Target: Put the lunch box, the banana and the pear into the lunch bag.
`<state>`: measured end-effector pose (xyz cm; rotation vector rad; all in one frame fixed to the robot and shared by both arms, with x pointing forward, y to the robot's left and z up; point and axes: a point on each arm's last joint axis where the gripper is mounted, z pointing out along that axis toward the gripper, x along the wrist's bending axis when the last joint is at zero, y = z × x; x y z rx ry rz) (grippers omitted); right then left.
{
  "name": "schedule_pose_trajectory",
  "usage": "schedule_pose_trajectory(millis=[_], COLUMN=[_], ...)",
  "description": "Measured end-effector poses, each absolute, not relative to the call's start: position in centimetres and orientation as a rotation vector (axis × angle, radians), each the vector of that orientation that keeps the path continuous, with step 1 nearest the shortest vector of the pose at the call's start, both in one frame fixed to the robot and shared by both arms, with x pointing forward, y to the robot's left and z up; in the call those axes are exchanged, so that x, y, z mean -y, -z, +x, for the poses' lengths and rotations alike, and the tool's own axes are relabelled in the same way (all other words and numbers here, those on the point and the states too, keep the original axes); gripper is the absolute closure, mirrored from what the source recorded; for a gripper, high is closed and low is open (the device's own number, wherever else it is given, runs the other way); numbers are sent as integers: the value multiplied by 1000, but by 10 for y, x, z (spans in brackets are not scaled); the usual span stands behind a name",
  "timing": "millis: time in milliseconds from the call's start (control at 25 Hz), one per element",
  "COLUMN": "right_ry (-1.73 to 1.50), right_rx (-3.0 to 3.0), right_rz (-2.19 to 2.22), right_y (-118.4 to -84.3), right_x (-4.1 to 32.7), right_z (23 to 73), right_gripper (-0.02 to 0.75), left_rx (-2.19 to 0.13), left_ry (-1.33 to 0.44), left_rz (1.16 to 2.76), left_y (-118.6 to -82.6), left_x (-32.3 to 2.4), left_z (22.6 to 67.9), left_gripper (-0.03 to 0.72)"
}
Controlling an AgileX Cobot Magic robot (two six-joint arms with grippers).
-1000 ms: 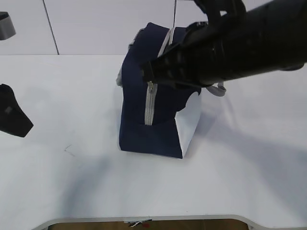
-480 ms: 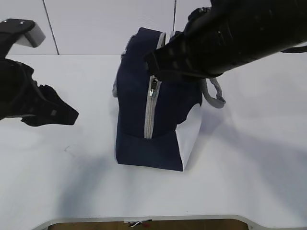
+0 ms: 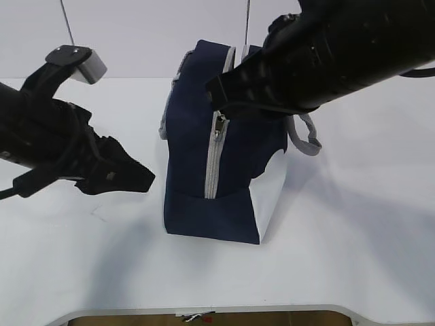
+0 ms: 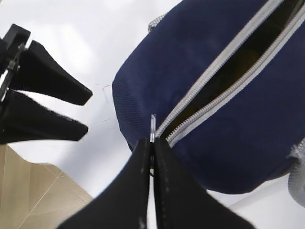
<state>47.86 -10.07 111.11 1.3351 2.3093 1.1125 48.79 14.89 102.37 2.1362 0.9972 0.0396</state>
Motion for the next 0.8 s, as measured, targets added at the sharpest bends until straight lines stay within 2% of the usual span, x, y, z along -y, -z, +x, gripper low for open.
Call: schedule_pose_trajectory(millis=[240, 440, 600, 680, 760, 800], right_ry=[-1113, -1139, -1160, -1153, -1143, -1140], right_rx=[-2308, -2296, -2283, -2288, -2295, -2297], right_rz=[1338, 1333, 1325, 1330, 1333, 1334], right_y=[-1111, -1118, -1126, -1126, -1125, -1125], right_x=[101, 100, 99, 99, 99, 100], right_z=[479, 479, 480, 480, 479, 479], right_gripper=[725, 726, 726, 725, 725, 725], left_rx=[-839, -810, -822, -827, -833, -832], left_ry=[-129, -240, -221, -203, -194, -195], left_rz=[2159, 2127, 2128, 2130, 2130, 2130], left_y=[-1027, -1029, -1021, -1017, -1015, -1015], left_x=[-127, -115, -104, -97, -94, -93], left_z=[481, 481, 487, 490, 492, 492], left_gripper=[294, 295, 312, 341, 419, 484])
